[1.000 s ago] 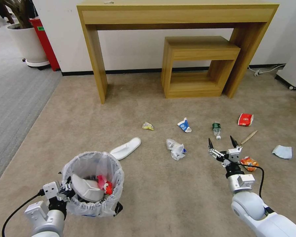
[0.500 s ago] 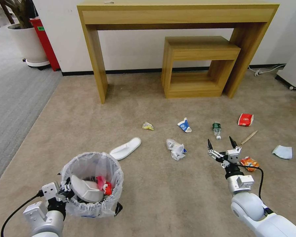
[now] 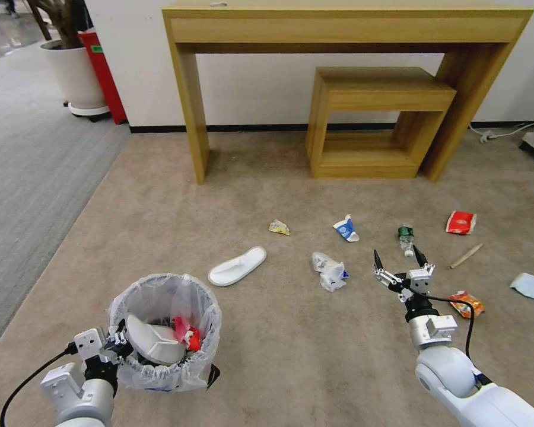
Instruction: Pick up the trash bin and place the garbage on the floor into it.
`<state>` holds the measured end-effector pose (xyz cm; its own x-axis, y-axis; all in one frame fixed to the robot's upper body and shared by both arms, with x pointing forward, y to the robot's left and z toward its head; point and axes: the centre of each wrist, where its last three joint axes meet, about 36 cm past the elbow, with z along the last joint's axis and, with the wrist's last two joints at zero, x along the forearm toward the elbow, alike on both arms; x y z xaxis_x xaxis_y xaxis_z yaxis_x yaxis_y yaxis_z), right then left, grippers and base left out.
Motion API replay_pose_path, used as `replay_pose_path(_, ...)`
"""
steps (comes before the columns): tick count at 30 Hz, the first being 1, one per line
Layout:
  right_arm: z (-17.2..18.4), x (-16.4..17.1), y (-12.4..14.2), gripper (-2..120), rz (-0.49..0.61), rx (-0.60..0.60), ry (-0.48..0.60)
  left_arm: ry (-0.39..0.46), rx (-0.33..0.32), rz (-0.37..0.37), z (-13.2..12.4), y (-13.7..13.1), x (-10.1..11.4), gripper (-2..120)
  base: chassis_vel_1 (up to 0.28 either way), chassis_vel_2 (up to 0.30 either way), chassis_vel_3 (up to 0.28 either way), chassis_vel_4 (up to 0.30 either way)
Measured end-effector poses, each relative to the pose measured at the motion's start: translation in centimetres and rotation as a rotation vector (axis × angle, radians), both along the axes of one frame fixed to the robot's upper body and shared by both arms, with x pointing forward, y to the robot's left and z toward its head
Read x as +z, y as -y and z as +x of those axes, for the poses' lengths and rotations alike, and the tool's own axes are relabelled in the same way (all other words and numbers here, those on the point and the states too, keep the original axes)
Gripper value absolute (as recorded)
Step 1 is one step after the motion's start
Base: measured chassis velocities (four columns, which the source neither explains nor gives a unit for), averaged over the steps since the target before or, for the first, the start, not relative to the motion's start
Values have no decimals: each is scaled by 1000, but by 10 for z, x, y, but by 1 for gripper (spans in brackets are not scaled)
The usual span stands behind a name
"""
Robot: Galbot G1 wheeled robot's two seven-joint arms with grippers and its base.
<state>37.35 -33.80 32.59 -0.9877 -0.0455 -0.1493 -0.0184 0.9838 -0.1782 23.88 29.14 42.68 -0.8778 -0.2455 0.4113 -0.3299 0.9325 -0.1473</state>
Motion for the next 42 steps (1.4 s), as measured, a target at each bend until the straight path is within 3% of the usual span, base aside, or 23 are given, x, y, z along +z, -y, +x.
replay_pose_path(42,4,4,5,100,-35,30,32,16,30,22,1,-2,-1,3,1,10,8,3)
